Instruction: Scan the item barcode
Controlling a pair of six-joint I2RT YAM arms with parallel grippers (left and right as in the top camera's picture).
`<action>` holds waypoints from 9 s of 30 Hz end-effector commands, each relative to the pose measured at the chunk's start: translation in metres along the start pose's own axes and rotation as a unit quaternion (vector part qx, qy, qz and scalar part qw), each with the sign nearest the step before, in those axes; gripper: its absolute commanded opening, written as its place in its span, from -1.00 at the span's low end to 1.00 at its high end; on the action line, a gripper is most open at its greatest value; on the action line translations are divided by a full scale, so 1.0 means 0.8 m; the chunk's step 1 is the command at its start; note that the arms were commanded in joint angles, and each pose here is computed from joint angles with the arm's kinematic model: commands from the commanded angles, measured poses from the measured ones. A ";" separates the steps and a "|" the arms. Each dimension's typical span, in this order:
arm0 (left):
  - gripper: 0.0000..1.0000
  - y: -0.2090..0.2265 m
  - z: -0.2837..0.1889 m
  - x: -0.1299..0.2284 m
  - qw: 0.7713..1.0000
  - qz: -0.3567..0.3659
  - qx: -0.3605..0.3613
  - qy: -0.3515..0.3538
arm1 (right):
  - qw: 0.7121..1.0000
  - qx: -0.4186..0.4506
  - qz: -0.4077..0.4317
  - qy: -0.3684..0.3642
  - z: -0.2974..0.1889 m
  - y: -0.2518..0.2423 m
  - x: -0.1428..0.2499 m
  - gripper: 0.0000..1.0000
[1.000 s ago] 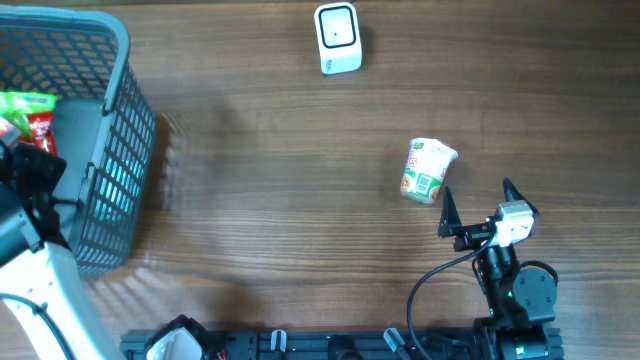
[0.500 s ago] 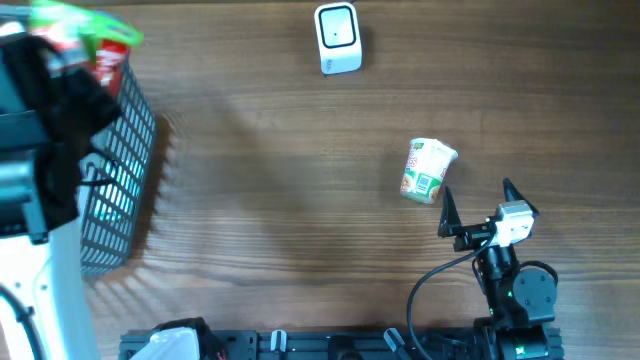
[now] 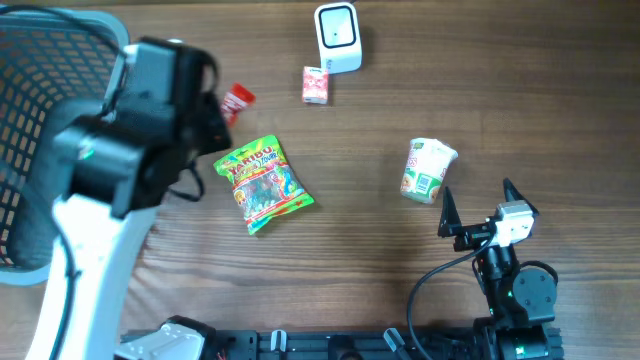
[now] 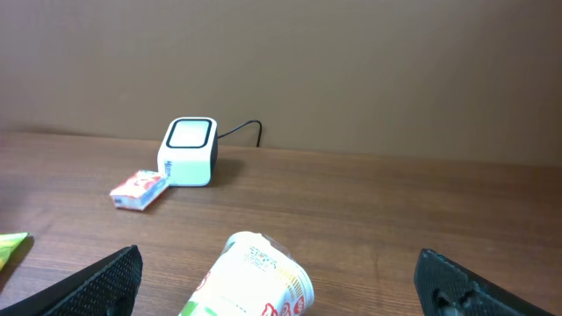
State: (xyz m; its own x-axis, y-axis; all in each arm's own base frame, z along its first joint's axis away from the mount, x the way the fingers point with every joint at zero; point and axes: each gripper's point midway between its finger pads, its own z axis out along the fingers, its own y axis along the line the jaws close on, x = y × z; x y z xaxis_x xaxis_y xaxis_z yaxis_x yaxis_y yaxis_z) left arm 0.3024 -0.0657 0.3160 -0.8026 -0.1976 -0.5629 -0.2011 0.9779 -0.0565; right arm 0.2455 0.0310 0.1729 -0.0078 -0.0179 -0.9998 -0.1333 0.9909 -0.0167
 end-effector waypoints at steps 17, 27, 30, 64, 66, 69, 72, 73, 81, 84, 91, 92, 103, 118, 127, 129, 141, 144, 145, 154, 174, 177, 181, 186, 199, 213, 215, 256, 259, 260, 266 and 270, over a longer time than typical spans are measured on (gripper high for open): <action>0.33 -0.150 0.229 0.229 0.964 0.126 0.057 0.226 | 1.000 -0.002 -0.001 -0.004 0.000 0.001 -0.002 1.00; 0.85 -0.172 0.200 0.103 0.984 0.059 0.110 0.126 | 1.000 -0.002 -0.001 -0.004 0.000 0.001 -0.002 0.99; 0.68 -0.180 0.205 0.067 0.985 0.075 0.134 0.077 | 1.000 -0.002 -0.001 -0.004 0.000 0.001 -0.002 1.00; 0.11 -0.219 0.463 0.044 0.985 0.091 0.146 -0.017 | 1.000 -0.002 -0.001 -0.004 0.000 0.001 -0.002 0.99; 0.06 -0.211 0.455 0.054 0.986 0.097 0.135 0.006 | 1.000 -0.002 -0.001 -0.004 0.000 0.001 -0.002 0.99; 0.07 -0.208 0.433 0.067 0.985 0.108 0.126 0.036 | 1.000 -0.002 -0.001 -0.004 0.000 0.001 -0.002 0.99; 0.07 -0.209 0.396 0.088 0.982 0.130 0.117 0.072 | 1.000 -0.002 -0.001 -0.004 0.000 0.001 -0.002 1.00; 0.10 -0.209 0.373 0.106 0.978 0.147 0.111 0.099 | 1.000 -0.002 -0.001 -0.004 0.000 0.001 -0.002 1.00; 1.00 -0.192 0.308 0.198 0.950 0.210 0.063 0.222 | 1.000 -0.002 -0.001 -0.004 0.000 0.001 -0.002 0.99; 1.00 -0.203 0.264 0.177 0.951 0.191 0.112 0.216 | 1.000 -0.002 -0.001 -0.004 0.000 0.001 -0.002 0.99; 1.00 -0.137 0.087 0.014 0.982 0.070 0.173 0.025 | 1.000 -0.002 -0.001 -0.004 0.000 0.001 -0.002 0.99; 1.00 -0.111 0.071 -0.004 0.987 0.044 0.156 -0.005 | 1.000 -0.002 -0.001 -0.004 0.000 0.001 -0.002 0.99; 1.00 0.248 -0.015 -0.061 0.946 -0.268 -0.101 -0.152 | 1.000 -0.002 -0.001 -0.004 0.000 0.001 -0.002 0.99; 1.00 0.333 0.201 0.086 0.905 -0.365 -0.152 0.156 | 1.000 -0.002 -0.001 -0.004 0.000 0.001 -0.002 1.00; 1.00 0.323 0.258 0.138 0.900 -0.360 -0.131 0.205 | 1.000 -0.002 -0.001 -0.004 0.000 0.001 -0.002 0.99; 1.00 0.322 0.267 0.149 0.898 -0.366 -0.133 0.205 | 1.000 -0.002 -0.001 -0.004 0.000 0.001 -0.002 1.00; 0.64 0.305 0.303 0.173 0.900 -0.385 -0.090 0.183 | 1.000 -0.002 -0.001 -0.004 0.000 0.001 -0.002 0.99; -0.21 0.311 0.293 0.146 0.907 -0.382 -0.089 0.153 | 1.000 -0.002 -0.001 -0.004 0.000 0.001 -0.002 0.99; -0.53 0.314 0.286 0.131 0.911 -0.381 -0.088 0.135 | 1.000 -0.002 -0.001 -0.004 0.000 0.001 -0.002 0.99; -0.82 0.348 0.159 0.000 0.921 -0.375 -0.088 -0.053 | 1.000 -0.002 -0.001 -0.004 0.000 0.001 -0.002 1.00; -0.92 0.051 -0.046 0.014 0.943 -0.167 0.276 -0.081 | 1.000 -0.002 -0.001 -0.004 0.000 0.001 -0.002 1.00; -0.92 0.010 -0.009 0.049 0.949 -0.129 0.288 0.004 | 1.000 -0.002 -0.001 -0.004 0.000 0.001 -0.002 0.99; -0.92 -0.035 0.044 0.096 0.950 -0.078 0.286 0.101 | 1.000 -0.002 -0.001 -0.004 0.000 0.001 -0.002 0.99; -0.92 -0.097 0.122 0.159 0.938 -0.027 0.278 0.204 | 1.000 -0.002 -0.001 -0.004 0.000 0.001 -0.002 1.00; 1.00 -0.166 0.191 0.185 0.925 -0.008 0.289 0.246 | 1.000 -0.002 -0.001 -0.004 0.000 0.001 -0.002 0.99; 1.00 -0.163 0.247 0.064 0.986 -0.017 0.158 0.054 | 1.000 -0.002 -0.001 -0.004 0.000 0.001 -0.002 1.00; 1.00 -0.179 0.273 0.071 0.988 -0.004 0.146 0.044 | 1.000 -0.002 -0.001 -0.004 0.000 0.001 -0.002 0.99; 0.47 -0.138 0.319 0.212 0.970 0.061 0.036 0.234 | 1.000 -0.002 -0.001 -0.004 0.000 0.001 -0.002 1.00; 1.00 -0.143 0.313 0.214 0.967 0.065 0.048 0.240 | 1.000 -0.002 -0.001 -0.004 0.000 0.001 -0.002 1.00; 1.00 -0.152 0.306 0.208 0.967 0.060 0.067 0.239 | 1.000 -0.002 -0.001 -0.004 0.000 0.001 -0.002 0.99; 1.00 -0.180 0.242 0.123 0.979 0.042 0.133 0.151 | 1.000 -0.002 -0.001 -0.004 0.000 0.001 -0.002 0.99; 1.00 -0.143 0.192 0.083 0.983 0.023 0.139 0.114 | 1.000 -0.002 -0.001 -0.004 0.000 0.000 -0.002 0.99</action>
State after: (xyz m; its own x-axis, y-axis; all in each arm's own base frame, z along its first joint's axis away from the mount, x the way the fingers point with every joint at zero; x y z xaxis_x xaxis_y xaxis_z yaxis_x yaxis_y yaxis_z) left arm 0.3565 -0.2053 0.1128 -0.9479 -0.1086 -0.2996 -0.0303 0.9666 -0.2546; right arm 0.2455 0.0310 0.1729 -0.0078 -0.0179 -0.9998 -0.1333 0.9909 -0.0167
